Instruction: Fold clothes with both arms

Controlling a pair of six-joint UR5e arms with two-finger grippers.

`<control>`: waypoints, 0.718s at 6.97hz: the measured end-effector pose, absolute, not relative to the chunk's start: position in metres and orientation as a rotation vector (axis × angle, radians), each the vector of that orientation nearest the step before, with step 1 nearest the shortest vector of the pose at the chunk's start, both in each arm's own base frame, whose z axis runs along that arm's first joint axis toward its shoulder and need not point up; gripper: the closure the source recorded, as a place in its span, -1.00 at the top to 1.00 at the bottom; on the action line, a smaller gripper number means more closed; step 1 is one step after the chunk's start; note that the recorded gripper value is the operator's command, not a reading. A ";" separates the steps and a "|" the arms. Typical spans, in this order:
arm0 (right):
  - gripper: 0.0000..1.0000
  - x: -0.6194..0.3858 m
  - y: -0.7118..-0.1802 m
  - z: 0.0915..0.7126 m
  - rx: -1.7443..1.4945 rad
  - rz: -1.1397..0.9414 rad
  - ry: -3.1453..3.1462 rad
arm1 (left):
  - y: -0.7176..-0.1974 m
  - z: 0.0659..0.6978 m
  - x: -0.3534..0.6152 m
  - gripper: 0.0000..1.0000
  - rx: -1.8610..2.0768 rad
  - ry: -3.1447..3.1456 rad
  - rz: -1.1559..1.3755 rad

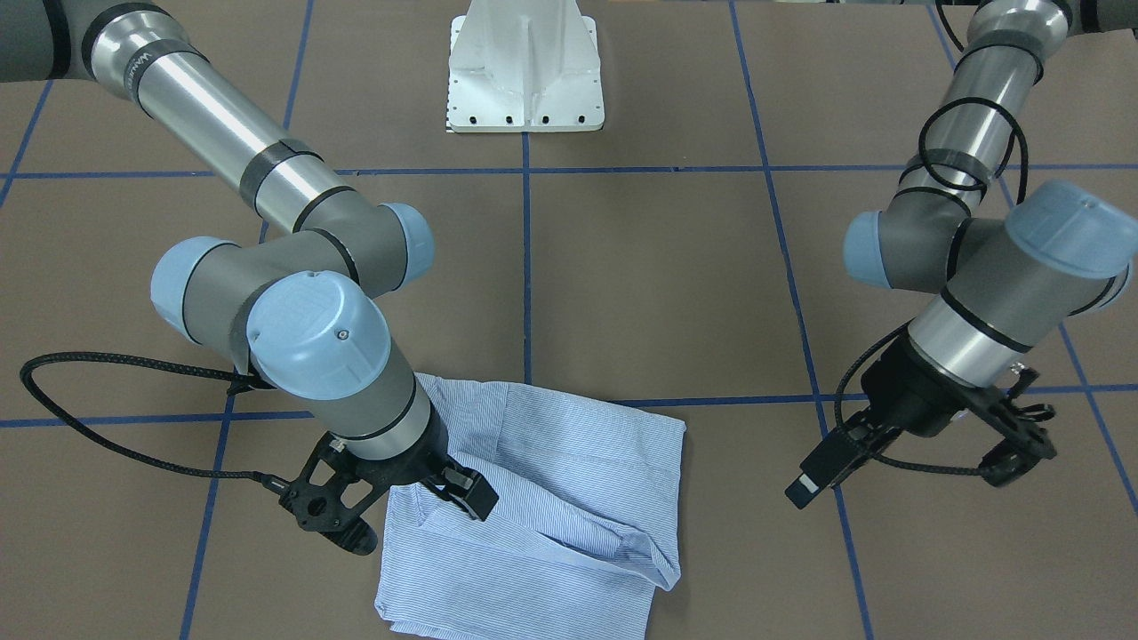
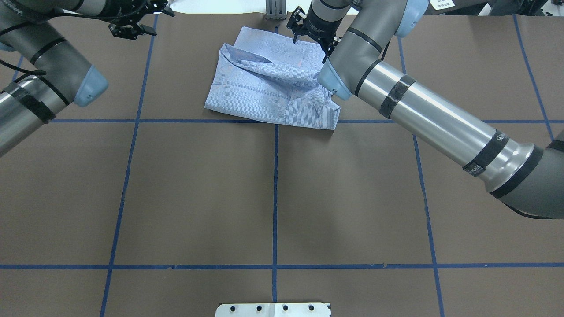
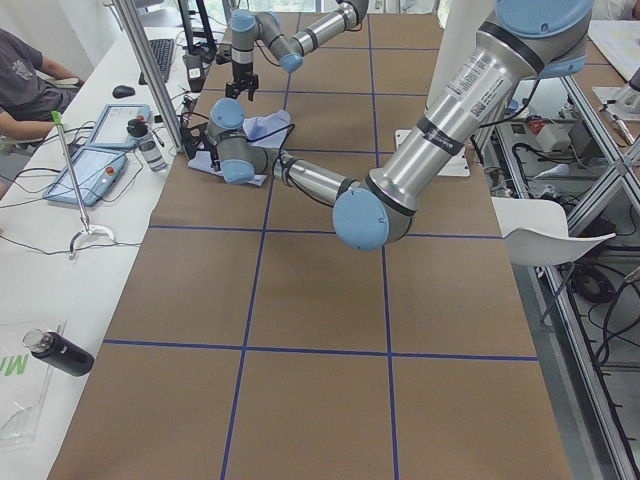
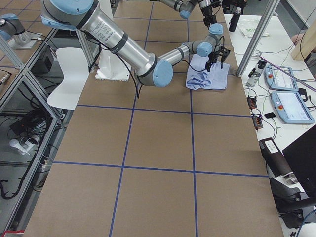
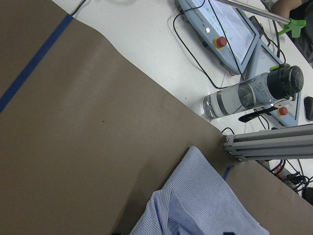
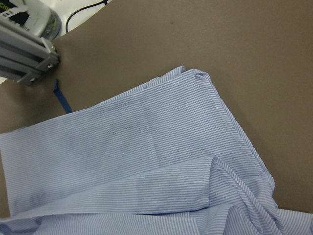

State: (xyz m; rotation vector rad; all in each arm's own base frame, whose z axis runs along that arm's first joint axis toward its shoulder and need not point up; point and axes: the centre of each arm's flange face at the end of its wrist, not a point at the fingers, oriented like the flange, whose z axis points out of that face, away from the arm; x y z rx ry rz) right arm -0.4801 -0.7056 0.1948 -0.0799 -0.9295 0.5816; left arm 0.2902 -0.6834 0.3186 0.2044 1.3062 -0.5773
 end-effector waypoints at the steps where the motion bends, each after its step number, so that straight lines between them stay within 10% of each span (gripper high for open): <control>1: 0.93 -0.483 -0.701 0.196 -0.050 0.527 -0.947 | -0.668 0.337 0.277 0.51 0.240 1.293 -0.540; 5: 0.71 -0.498 -0.698 0.218 0.013 0.467 -0.982 | -0.646 0.368 0.260 0.50 0.355 1.258 -0.520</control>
